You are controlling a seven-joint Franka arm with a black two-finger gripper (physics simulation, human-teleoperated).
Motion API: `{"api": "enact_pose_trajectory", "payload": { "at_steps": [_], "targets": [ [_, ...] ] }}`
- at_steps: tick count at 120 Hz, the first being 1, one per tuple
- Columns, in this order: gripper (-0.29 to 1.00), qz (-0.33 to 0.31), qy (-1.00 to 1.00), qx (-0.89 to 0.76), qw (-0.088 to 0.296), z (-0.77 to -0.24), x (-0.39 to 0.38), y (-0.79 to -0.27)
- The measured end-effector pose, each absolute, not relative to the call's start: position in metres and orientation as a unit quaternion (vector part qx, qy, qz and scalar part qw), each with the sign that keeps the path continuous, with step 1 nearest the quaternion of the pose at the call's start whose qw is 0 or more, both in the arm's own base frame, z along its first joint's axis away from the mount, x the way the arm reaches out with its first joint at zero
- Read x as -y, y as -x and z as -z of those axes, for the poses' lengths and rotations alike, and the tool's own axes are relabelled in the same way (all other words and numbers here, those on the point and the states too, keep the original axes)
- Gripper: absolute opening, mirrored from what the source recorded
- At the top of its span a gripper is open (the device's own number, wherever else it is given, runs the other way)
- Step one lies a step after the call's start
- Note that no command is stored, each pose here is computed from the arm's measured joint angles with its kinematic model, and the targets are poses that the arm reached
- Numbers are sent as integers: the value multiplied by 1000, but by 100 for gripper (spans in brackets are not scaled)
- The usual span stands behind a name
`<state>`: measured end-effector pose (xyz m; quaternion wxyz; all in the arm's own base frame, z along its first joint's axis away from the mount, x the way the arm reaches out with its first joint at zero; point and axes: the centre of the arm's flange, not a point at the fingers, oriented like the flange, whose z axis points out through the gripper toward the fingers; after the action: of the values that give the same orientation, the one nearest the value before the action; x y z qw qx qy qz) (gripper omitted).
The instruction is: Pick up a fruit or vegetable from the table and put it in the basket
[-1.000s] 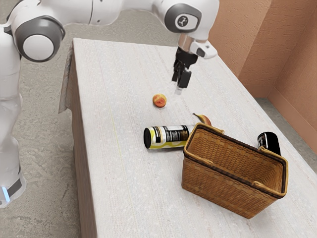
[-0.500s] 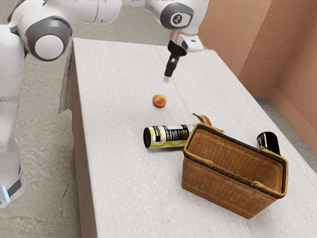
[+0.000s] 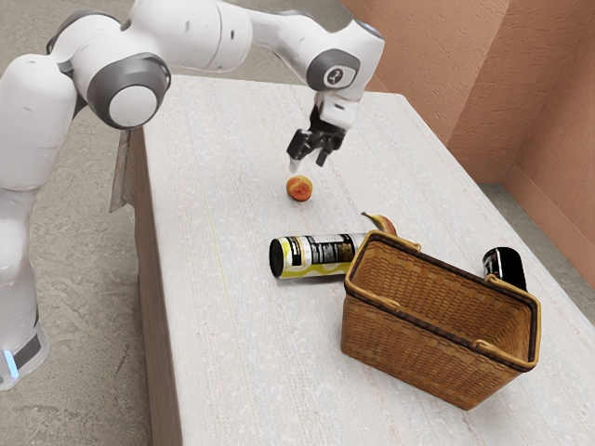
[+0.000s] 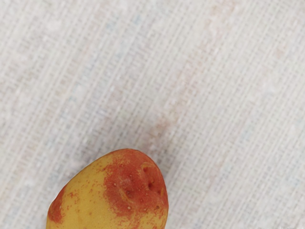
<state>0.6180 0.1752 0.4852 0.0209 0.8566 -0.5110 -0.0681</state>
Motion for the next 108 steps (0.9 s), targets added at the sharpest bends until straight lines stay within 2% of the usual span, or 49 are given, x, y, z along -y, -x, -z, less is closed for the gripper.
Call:
{"api": "enact_pose_trajectory", "payload": {
  "at_steps": [21, 49, 108],
  "targets": [
    [70, 69, -816, 573, 27, -466, -176, -623],
    [70, 52, -771, 634, 25, -469, -179, -625],
    [70, 21, -725, 686, 64, -460, -181, -601]
  ]
}}
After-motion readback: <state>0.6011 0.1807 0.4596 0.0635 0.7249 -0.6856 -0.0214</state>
